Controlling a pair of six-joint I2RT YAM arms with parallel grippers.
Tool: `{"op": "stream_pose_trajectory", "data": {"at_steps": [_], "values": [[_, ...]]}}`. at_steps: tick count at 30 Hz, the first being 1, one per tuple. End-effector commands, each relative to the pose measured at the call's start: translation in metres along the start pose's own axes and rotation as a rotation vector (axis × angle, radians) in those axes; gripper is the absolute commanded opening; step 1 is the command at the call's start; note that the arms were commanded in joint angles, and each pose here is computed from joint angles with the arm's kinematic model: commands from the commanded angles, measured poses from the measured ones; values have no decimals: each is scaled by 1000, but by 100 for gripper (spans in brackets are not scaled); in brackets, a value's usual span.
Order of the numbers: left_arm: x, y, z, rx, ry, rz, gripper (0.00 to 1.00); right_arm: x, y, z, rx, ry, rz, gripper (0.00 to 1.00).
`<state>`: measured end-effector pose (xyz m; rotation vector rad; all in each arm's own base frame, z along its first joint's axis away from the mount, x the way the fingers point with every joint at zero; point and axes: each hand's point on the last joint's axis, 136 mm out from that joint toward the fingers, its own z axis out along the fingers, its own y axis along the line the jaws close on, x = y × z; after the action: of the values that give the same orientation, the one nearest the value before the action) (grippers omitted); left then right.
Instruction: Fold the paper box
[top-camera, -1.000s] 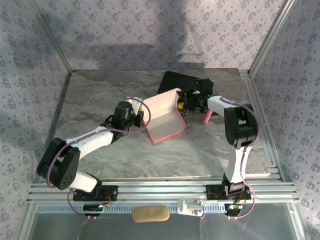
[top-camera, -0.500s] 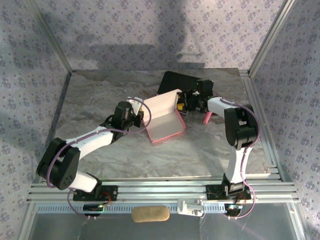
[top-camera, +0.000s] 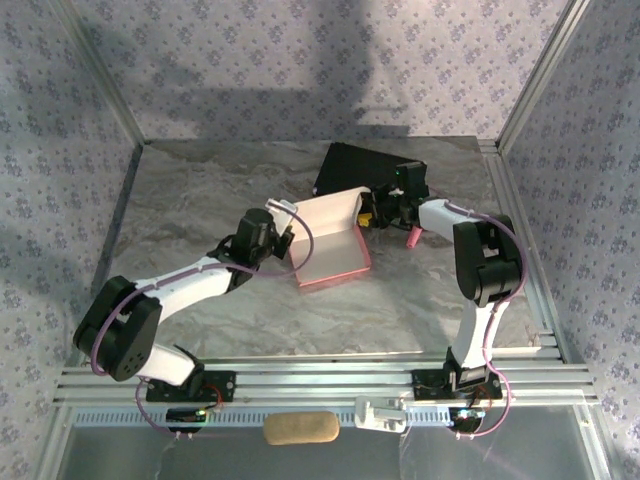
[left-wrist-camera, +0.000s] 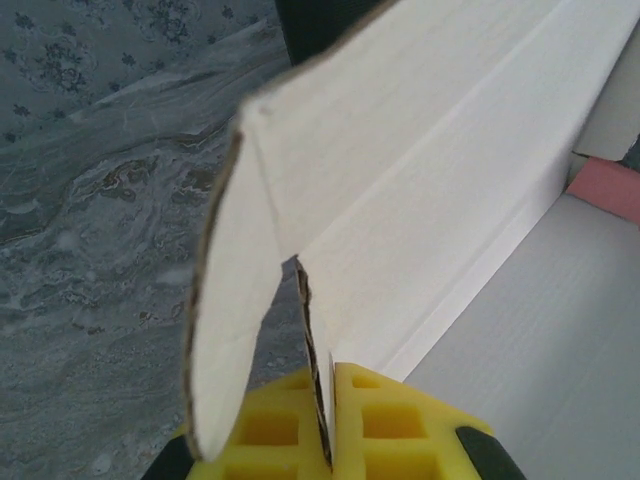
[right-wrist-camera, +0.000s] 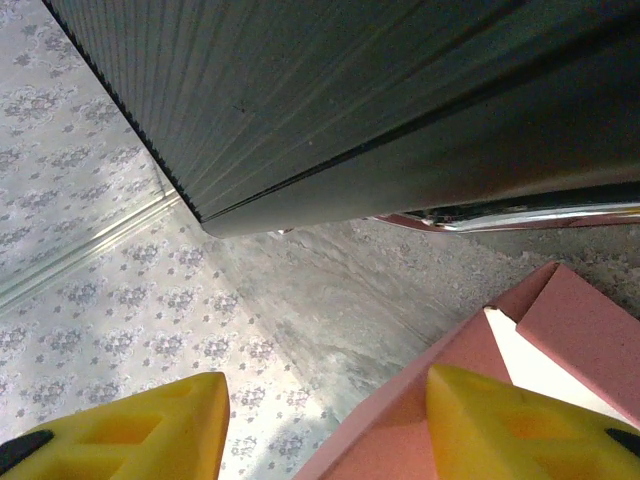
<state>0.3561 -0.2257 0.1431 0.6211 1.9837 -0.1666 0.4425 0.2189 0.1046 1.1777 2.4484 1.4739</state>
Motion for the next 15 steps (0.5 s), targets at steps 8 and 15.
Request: {"op": "stream_pose_trajectory", "data": {"at_steps": [8, 15], "values": [[-12, -39, -5, 92, -88, 90, 3, 53, -37, 5, 121, 177, 148, 58], [-9, -39, -10, 88, -93, 120, 3, 47, -41, -12, 152, 161, 188, 62]]}}
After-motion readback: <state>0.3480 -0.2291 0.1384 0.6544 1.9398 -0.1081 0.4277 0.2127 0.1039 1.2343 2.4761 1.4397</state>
